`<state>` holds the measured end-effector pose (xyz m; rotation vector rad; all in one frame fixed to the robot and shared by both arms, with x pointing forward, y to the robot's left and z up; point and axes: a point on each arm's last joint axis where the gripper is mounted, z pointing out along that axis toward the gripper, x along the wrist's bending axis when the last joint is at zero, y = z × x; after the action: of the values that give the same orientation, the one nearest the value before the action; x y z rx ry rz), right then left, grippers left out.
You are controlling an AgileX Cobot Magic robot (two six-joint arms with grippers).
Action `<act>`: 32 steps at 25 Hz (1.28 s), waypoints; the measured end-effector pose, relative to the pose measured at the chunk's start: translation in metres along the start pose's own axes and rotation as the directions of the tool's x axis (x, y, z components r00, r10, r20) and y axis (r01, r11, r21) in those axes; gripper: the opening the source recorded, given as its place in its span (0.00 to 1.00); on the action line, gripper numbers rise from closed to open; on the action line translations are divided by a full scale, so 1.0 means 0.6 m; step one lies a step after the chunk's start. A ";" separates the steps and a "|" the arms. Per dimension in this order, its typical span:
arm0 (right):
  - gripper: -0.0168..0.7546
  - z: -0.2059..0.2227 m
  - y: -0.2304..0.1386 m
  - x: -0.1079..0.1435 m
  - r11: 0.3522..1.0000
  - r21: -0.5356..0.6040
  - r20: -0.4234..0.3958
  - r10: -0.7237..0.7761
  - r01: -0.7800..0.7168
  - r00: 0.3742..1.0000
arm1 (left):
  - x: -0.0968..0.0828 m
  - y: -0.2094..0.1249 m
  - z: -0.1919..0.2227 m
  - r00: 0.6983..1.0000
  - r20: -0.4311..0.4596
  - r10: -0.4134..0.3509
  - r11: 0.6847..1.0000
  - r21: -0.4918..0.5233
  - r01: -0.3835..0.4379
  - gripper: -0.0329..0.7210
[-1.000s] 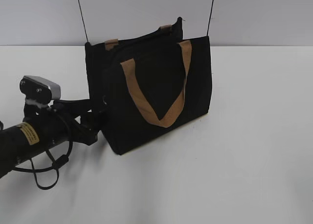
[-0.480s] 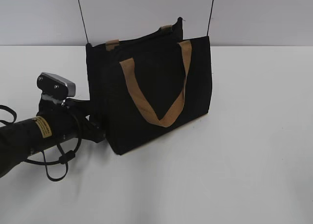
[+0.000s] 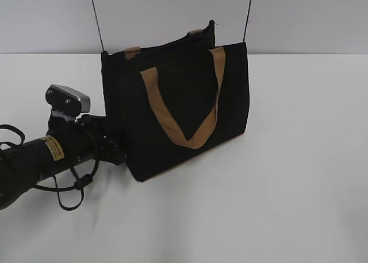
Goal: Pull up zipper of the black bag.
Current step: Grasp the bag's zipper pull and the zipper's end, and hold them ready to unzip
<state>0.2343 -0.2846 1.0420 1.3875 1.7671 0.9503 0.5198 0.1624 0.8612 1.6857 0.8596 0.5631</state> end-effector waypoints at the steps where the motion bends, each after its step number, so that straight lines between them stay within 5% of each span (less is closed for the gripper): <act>1: 0.54 0.000 0.000 0.000 1.000 0.000 0.000 0.000 0.000 1.000 | 0.000 0.001 0.001 1.000 0.000 0.001 1.000 -0.002 -0.001 0.56; 17: 0.54 0.000 0.000 0.000 1.000 -0.001 -0.003 0.001 -0.001 1.000 | 0.002 -0.008 0.001 1.000 -0.010 0.000 0.998 0.056 0.000 0.08; 32: 0.54 0.000 0.002 0.007 1.000 -0.015 -0.048 0.025 -0.026 0.999 | -0.011 0.024 -0.054 0.999 -0.036 -0.001 0.999 0.033 0.002 0.07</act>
<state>0.2340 -0.2802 1.0431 1.3916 1.7770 1.0164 0.4954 0.1754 0.8848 1.7089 0.9003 0.5821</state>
